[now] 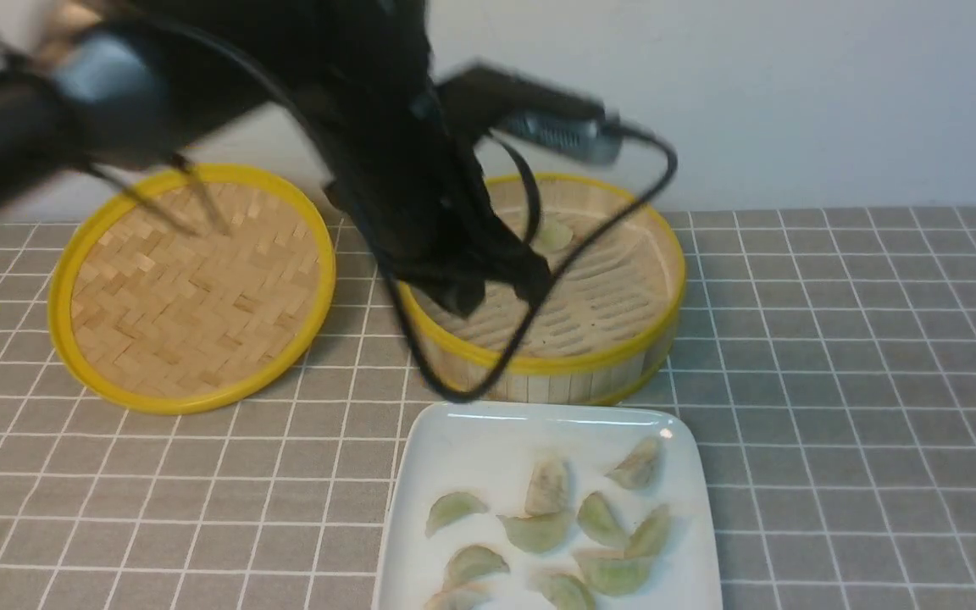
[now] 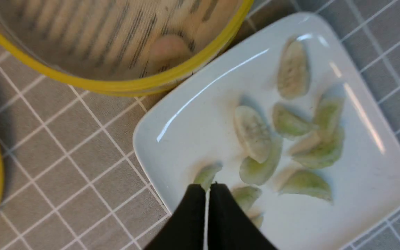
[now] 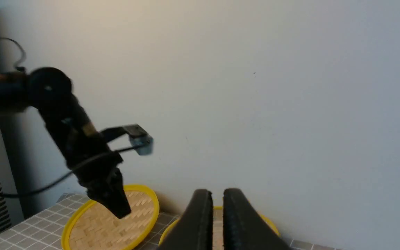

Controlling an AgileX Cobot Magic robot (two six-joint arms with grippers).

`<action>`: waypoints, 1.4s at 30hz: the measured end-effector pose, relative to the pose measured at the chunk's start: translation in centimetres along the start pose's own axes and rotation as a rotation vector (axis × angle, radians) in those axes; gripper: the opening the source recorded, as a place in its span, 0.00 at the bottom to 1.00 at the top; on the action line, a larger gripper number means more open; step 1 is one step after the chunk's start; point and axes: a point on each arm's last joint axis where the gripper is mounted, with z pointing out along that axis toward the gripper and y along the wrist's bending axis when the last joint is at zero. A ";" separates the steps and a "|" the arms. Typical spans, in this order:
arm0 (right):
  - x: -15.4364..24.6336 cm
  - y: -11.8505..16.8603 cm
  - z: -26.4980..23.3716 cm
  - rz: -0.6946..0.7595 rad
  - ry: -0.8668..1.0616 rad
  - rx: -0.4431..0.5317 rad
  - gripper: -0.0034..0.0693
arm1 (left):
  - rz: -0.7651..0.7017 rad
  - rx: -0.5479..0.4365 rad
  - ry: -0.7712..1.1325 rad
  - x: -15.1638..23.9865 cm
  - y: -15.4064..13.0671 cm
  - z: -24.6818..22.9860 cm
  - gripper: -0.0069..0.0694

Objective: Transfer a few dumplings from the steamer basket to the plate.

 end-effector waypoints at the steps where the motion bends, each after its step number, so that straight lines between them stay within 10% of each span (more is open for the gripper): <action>1: 0.0 0.0 0.0 0.000 0.000 0.000 0.10 | 0.001 0.001 -0.016 0.2 -0.1 -0.8 0.08; 9: -0.3 -0.2 0.0 -0.035 -0.037 0.020 0.10 | 0.014 -0.018 -0.403 8.0 -1.3 -11.3 0.08; 24: -0.4 -0.2 0.0 -0.038 -0.041 0.021 0.10 | -0.040 -0.025 -1.013 21.3 -1.5 -11.3 0.08; 42: -0.4 -0.2 0.0 -0.041 -0.041 0.021 0.10 | -0.039 -0.023 -1.081 23.2 -1.6 -11.9 0.08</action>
